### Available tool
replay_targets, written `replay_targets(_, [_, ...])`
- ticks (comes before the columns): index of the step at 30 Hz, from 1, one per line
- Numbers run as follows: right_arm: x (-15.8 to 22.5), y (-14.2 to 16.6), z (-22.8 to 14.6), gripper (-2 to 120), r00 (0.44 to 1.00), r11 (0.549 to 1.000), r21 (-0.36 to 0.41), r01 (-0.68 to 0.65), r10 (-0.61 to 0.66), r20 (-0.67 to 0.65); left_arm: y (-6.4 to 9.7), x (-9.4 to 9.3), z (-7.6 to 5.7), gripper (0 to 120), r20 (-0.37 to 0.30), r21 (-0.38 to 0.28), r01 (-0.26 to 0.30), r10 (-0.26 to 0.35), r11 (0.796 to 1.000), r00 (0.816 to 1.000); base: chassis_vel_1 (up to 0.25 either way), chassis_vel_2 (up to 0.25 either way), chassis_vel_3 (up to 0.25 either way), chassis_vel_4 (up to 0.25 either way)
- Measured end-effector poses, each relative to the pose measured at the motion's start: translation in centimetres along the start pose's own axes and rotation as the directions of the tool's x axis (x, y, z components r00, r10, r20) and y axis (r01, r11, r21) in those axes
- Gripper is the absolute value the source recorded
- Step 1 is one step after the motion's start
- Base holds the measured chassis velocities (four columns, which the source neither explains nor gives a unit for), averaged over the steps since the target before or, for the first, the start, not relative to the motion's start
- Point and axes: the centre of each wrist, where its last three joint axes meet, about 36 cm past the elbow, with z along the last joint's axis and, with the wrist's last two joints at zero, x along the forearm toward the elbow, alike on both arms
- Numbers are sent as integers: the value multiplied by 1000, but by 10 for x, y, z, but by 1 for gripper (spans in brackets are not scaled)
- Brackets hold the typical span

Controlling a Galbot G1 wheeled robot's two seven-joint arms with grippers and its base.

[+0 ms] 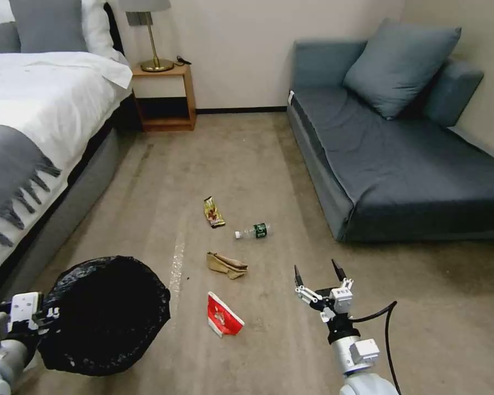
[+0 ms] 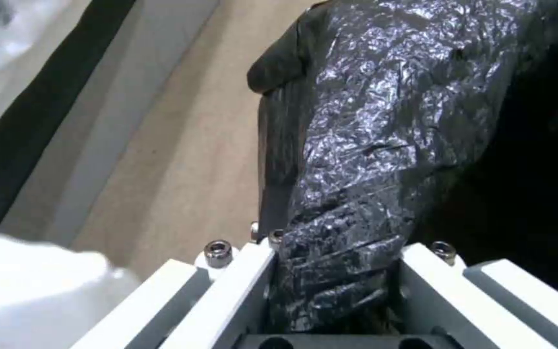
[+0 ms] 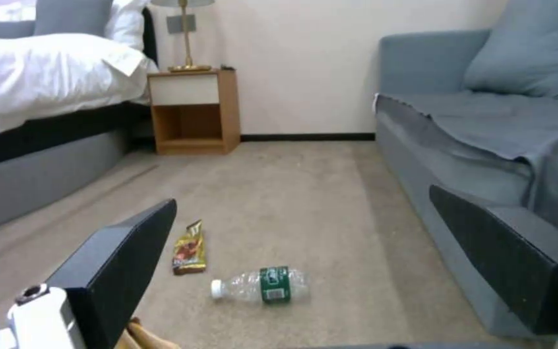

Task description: Pick up the trash bin, then pick up the garbage on the floor and place it into the trash bin.

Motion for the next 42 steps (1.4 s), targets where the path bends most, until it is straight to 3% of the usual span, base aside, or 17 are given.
replay_targets(7, [2,8,4,100,996,998,43,46,-43,-80,2,-6,4,3,-13,7,-2,2,1000,1000,-171,164,164,-163])
replay_targets(13, [2,19,-1,100,969,988,12,155,-149,-199,2,-8,4,3,-17,6,-6,7,1000,1000,-58,41,48,-52])
replay_targets(15, [-3,28,-5,100,901,958,-28,285,-278,-334,0,-9,5,3,-23,5,-14,14,1000,1000,0,0,0,0])
replay_targets(17, [-5,31,-6,100,875,947,-47,319,-313,-369,-1,-9,6,3,-24,6,-18,18,1000,1000,0,0,0,0])
replay_targets(19, [-23,39,-5,100,745,890,-129,437,-439,-503,-4,-9,9,3,-29,2,-39,39,999,999,0,0,0,0])
replay_targets(20, [-23,39,-5,100,745,890,-129,437,-439,-503,-4,-9,9,3,-29,2,-39,39,999,999,0,0,0,0])
replay_targets(22, [-34,43,-1,100,690,868,-160,470,-474,-546,-4,-9,11,3,-36,0,-44,44,999,998,0,0,0,0])
replay_targets(23, [-52,47,12,100,624,845,-185,501,-502,-599,-3,-8,13,3,-44,-1,-45,45,999,998,0,0,0,0])
replay_targets(25, [-60,47,18,100,600,838,-192,511,-507,-619,-1,-7,14,3,-48,-1,-44,44,999,998,0,0,0,0])
replay_targets(28, [-89,54,45,100,515,813,-224,537,-527,-676,4,-2,19,3,-56,-4,-30,30,1000,998,0,0,0,0])
replay_targets(35, [-104,67,79,100,454,794,-201,574,-512,-729,9,7,14,3,-34,-18,0,-1,1000,999,0,0,0,0])
replay_targets(42, [-106,95,104,95,397,785,-205,585,-497,-772,-1,4,11,3,-23,-53,-17,16,998,1000,0,0,0,0])
